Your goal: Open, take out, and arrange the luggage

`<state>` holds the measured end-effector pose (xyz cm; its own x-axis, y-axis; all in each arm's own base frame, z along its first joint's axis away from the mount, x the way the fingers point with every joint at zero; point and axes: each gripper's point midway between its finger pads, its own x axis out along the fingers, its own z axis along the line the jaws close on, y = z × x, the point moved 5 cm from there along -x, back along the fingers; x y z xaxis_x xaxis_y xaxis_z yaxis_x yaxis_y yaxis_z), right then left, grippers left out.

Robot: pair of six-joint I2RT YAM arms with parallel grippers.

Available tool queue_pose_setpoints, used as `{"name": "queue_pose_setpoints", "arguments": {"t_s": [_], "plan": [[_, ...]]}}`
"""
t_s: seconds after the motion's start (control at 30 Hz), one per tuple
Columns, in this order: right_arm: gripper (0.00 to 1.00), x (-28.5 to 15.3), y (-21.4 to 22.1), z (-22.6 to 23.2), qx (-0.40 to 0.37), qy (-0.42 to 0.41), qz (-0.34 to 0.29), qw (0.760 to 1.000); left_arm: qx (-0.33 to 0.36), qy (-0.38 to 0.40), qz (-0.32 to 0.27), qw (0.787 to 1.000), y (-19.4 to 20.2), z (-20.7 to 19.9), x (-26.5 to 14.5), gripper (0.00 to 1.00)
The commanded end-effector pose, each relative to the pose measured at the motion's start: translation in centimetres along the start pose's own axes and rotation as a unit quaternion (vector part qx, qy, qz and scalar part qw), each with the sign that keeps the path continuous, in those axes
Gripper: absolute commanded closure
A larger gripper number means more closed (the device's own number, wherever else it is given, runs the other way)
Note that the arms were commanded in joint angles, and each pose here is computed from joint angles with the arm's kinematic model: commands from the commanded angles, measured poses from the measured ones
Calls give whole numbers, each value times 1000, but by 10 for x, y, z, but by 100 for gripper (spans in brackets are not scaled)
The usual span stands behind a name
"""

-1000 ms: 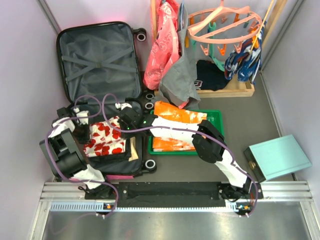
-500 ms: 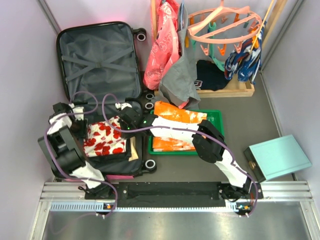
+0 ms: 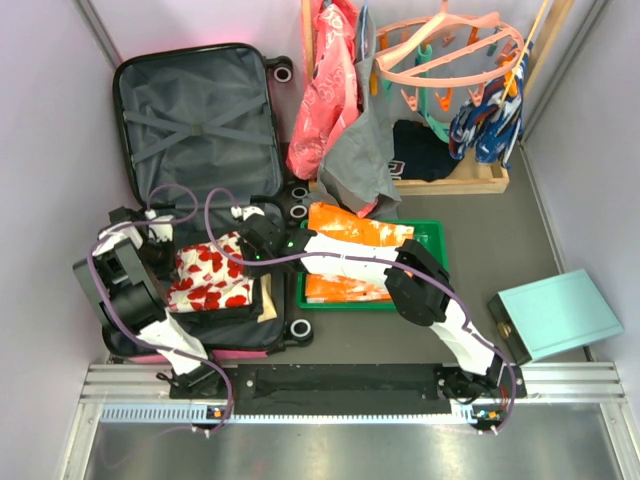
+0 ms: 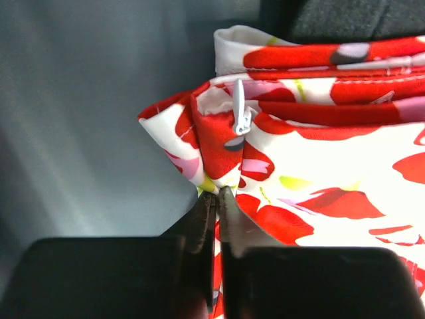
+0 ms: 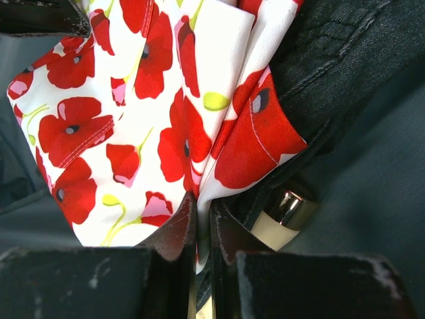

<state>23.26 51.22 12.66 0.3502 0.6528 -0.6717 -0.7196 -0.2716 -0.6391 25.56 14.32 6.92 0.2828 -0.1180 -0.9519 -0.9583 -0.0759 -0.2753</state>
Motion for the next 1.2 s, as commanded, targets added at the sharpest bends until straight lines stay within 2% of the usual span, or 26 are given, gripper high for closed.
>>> {"name": "queue_pose_setpoints", "arguments": {"t_s": [0.0,0.2,0.5,0.67,0.8,1.0,1.17], "plan": [[100,-32,-38,4,-3,-9,-53,999,4,1,4,1000,6,0,2,100],[100,-39,-45,7,-4,-11,-63,998,25,-34,-50,998,-7,-3,-36,100],[100,-72,-70,6,-17,20,-111,993,40,2,-151,988,-21,-35,-94,100],[100,-89,-78,12,-25,10,-123,992,46,6,-180,983,-28,-44,-117,100],[100,-97,-86,15,-22,1,-142,990,51,-2,-187,981,-29,-43,-119,100],[98,-64,-62,9,-18,3,-93,996,49,19,-173,983,-23,-45,-106,100],[80,-52,-54,1,-17,24,-80,996,48,9,-157,986,-13,-41,-89,100]]}}
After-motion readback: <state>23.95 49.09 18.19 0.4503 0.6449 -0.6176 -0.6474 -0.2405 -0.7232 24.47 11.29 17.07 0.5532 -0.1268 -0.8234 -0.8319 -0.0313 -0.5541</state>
